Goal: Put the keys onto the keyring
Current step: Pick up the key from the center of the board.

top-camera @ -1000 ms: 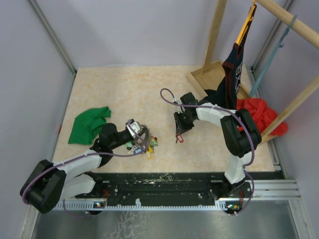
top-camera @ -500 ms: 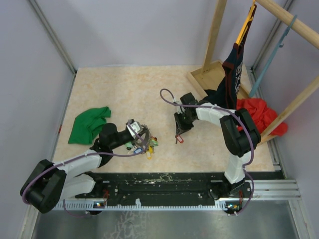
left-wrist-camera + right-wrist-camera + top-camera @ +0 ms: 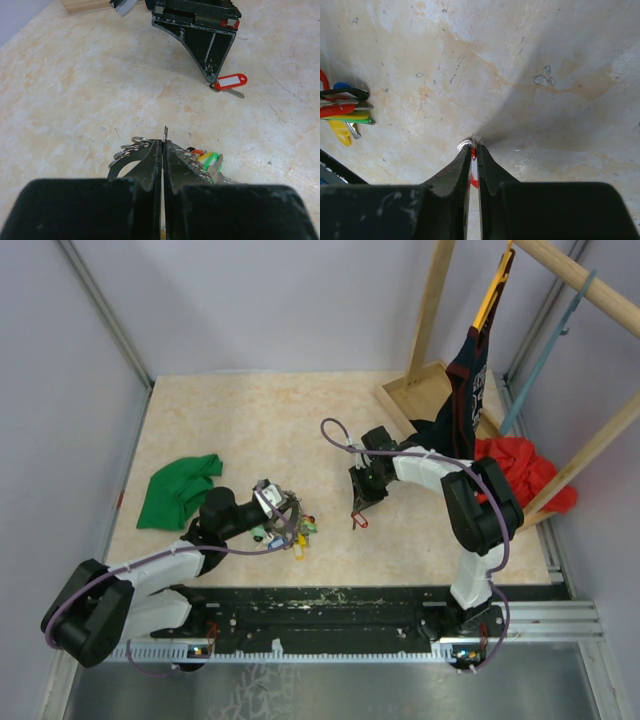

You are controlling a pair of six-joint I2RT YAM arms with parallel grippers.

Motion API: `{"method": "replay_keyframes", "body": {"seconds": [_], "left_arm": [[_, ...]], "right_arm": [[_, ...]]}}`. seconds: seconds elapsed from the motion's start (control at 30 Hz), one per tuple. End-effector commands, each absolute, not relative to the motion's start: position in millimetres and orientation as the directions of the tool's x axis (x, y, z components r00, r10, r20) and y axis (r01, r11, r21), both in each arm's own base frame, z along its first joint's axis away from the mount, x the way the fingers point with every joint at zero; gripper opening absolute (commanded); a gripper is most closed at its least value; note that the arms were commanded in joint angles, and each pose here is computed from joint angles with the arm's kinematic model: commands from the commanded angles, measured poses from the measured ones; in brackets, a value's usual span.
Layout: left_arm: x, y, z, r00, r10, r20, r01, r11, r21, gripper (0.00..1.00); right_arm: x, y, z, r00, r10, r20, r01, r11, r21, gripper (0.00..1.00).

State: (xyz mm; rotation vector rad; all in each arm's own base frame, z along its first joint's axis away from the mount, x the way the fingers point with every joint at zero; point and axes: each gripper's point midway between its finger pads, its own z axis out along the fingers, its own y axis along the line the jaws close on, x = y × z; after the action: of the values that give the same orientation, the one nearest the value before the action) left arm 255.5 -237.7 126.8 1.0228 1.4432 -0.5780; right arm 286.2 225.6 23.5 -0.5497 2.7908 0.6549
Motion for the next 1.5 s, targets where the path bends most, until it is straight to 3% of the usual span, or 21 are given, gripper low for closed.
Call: {"method": "replay_keyframes", "body": {"seconds": [0.0, 0.63, 0.9, 1.17, 1.47], "left_arm": [[259.0, -243.6, 140.9, 0.124, 0.220, -0.968, 0.849, 0.481, 0.218, 0.00], [259.6, -244.4, 140.2, 0.118, 0.219, -0.969, 0.851, 0.480, 0.212, 0.00], [259.9, -244.6, 140.3, 0.117, 0.219, -0.969, 0.851, 0.480, 0.211, 0.00], [258.5, -243.8, 143.4, 0.127, 0.213, -0.969, 0.849, 0.481, 0.217, 0.00], [252.7, -243.8, 151.1, 0.170, 0.199, -0.965, 0.852, 0.463, 0.245, 0.00]], "right_arm": [[292.4, 230.8, 38.9, -0.886, -0.315, -0.340, -0.436, 0.815, 0.382, 0.10], [285.6, 236.9, 26.8, -0.879, -0.359, -0.313, -0.457, 0.820, 0.343, 0.12], [282.5, 236.4, 30.2, -0.860, -0.393, -0.327, -0.490, 0.816, 0.306, 0.00], [289.2, 242.3, 63.6, -0.701, -0.501, -0.508, -0.649, 0.744, 0.162, 0.00], [285.9, 259.7, 133.4, -0.415, -0.439, -0.797, -0.789, 0.610, 0.075, 0.00]]}}
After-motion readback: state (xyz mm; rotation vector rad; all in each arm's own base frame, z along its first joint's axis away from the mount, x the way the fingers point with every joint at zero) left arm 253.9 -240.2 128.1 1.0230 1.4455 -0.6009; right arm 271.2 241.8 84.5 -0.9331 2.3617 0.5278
